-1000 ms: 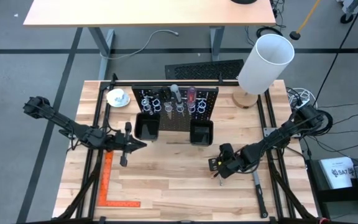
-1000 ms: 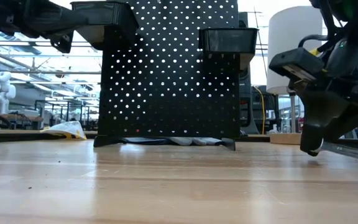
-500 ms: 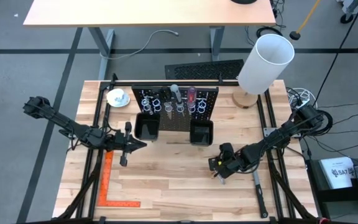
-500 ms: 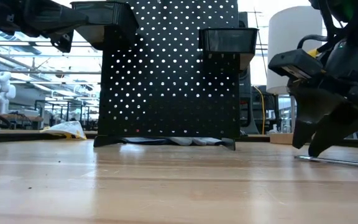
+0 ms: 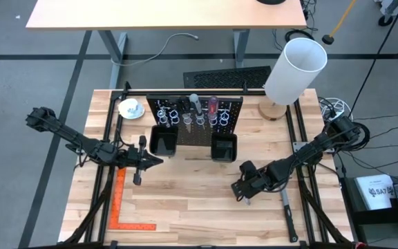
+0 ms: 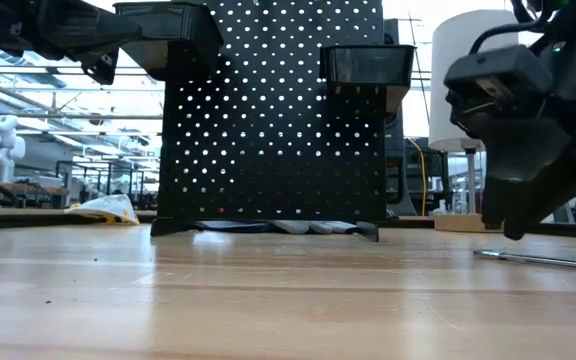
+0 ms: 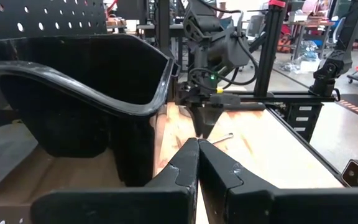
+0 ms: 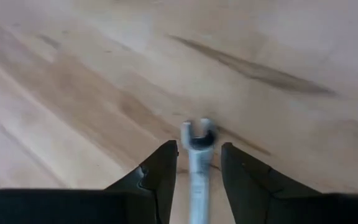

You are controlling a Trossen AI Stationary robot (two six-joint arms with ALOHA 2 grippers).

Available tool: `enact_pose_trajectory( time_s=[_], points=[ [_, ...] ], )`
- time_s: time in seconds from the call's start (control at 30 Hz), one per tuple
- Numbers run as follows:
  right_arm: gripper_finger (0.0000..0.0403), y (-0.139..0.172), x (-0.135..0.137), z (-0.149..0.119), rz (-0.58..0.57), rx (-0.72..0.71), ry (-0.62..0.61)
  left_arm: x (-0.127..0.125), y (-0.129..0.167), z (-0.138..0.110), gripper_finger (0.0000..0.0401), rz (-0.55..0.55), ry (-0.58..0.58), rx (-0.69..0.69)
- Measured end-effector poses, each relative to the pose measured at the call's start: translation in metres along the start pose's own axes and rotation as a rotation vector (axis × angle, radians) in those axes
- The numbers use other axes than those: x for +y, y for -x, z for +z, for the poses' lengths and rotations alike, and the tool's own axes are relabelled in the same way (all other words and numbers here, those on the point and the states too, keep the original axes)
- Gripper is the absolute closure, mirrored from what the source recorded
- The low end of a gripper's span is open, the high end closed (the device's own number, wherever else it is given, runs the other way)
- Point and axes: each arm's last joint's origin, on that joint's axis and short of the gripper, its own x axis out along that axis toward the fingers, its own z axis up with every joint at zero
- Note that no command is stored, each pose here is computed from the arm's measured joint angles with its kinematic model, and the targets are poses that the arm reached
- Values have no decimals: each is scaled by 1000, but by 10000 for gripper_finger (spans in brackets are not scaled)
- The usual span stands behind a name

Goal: Hang tools onto peg board
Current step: Remove the silver wrench from the black peg board

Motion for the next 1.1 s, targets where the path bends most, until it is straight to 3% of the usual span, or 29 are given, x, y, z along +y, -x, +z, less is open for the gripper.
enact_pose_trajectory(
  time_s=[1.1],
  points=[
    [287,-26,-7,0,-122,-6,-99,0,0,0,388,-3,5,-4]
  ],
)
